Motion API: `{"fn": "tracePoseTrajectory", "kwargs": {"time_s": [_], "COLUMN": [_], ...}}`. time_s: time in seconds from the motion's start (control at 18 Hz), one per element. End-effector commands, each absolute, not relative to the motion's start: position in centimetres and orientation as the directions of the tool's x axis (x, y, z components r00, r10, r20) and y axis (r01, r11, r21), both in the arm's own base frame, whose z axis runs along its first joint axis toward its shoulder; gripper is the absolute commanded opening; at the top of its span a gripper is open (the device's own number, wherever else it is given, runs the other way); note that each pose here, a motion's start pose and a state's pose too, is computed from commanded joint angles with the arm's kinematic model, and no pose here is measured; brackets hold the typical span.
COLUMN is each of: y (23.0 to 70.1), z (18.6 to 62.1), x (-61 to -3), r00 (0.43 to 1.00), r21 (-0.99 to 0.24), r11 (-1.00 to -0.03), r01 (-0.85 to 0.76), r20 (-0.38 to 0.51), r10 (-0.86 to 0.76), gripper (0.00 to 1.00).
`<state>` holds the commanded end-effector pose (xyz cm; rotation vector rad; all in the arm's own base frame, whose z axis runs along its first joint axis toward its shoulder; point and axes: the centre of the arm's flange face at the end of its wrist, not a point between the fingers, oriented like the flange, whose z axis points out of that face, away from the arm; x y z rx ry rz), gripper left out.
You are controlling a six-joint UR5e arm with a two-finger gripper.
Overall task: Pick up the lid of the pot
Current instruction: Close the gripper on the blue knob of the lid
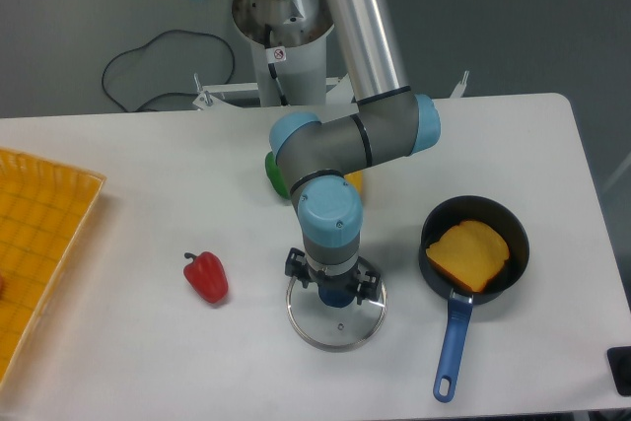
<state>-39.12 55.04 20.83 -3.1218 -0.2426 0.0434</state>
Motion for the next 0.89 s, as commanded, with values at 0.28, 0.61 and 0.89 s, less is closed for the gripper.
{"fn": "tracePoseTrajectory", "kwargs": {"time_s": [0.28,0.61,0.89], "y": [55.1,54.86,54.76], "z": [21.06,21.18,21.61], "x": [-39.18,-39.31,-39.37], "r00": [0.988,0.989,0.992], "r21": [-0.016,-0.006,-0.004], "r11": [-0.989,-0.989,-0.992], "r01": [0.15,0.148,0.124], "r20": [-0.03,-0.017,-0.017], "r10": [0.15,0.148,0.124], "gripper": [0.97,0.54,0.48]}}
